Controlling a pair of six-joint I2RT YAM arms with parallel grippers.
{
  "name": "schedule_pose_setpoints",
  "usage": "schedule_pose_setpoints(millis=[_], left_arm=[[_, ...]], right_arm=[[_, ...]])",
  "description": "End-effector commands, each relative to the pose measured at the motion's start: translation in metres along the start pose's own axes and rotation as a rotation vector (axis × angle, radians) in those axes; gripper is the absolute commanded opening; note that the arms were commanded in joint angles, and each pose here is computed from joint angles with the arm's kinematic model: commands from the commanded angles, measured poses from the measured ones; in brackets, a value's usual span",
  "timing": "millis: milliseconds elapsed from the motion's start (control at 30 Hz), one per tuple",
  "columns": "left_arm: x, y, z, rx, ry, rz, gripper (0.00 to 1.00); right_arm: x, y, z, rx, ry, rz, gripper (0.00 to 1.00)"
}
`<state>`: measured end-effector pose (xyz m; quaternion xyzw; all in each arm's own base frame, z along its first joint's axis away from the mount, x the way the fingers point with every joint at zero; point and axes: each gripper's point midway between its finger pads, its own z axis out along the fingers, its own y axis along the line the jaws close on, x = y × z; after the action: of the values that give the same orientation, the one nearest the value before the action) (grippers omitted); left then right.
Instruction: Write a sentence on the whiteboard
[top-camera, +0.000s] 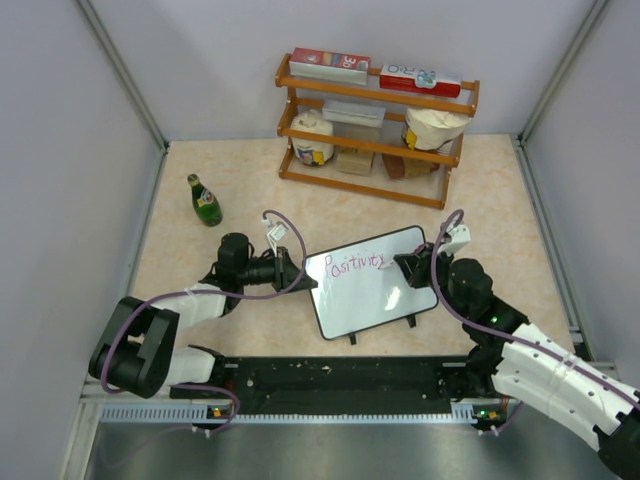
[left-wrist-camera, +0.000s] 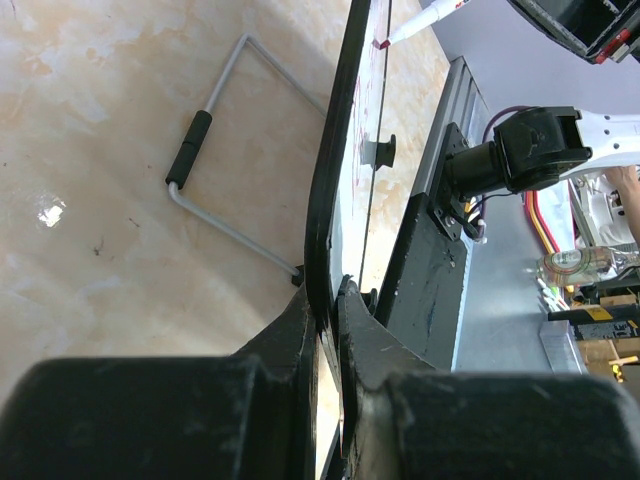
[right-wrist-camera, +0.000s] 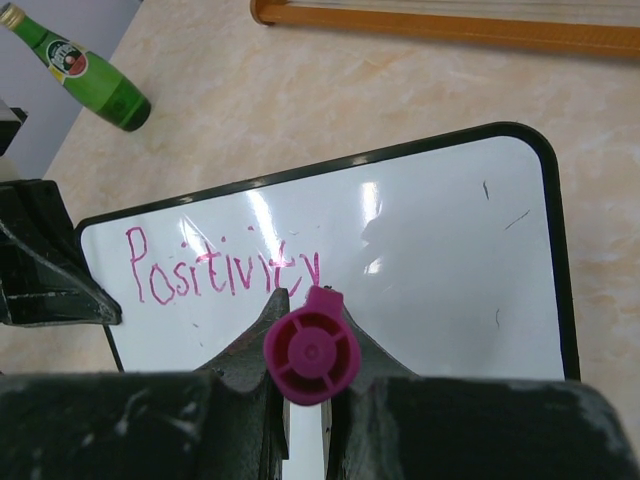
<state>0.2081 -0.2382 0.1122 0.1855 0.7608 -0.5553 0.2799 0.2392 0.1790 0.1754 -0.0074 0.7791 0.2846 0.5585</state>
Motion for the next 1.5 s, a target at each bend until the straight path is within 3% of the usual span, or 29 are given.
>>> schedule_pose_setpoints(millis=[0,700,1133,1467], left_arm=[[0.001,0.018,0.002,-0.069,-0.01,0.068,0.0],[0.0,0.017,0.001,-0.068,-0.012,0.069,0.0],[0.001,0.017,0.002,-0.067,-0.01,0.068,0.0],[0.001,0.018,0.002,-0.067,-0.009,0.066,0.0]], right_arm=[[0.02,-0.011,-0.001,0.025,0.068,-0.013,0.0],[-0.059,0.047,-0.017,-0.191,-0.082,0.053,0.0],[-0.069,0.015,-0.021,-0.223,-0.066,0.129,0.0],[-0.071,0.0,-0.022,-0.165,-0.07,0.1,0.0]])
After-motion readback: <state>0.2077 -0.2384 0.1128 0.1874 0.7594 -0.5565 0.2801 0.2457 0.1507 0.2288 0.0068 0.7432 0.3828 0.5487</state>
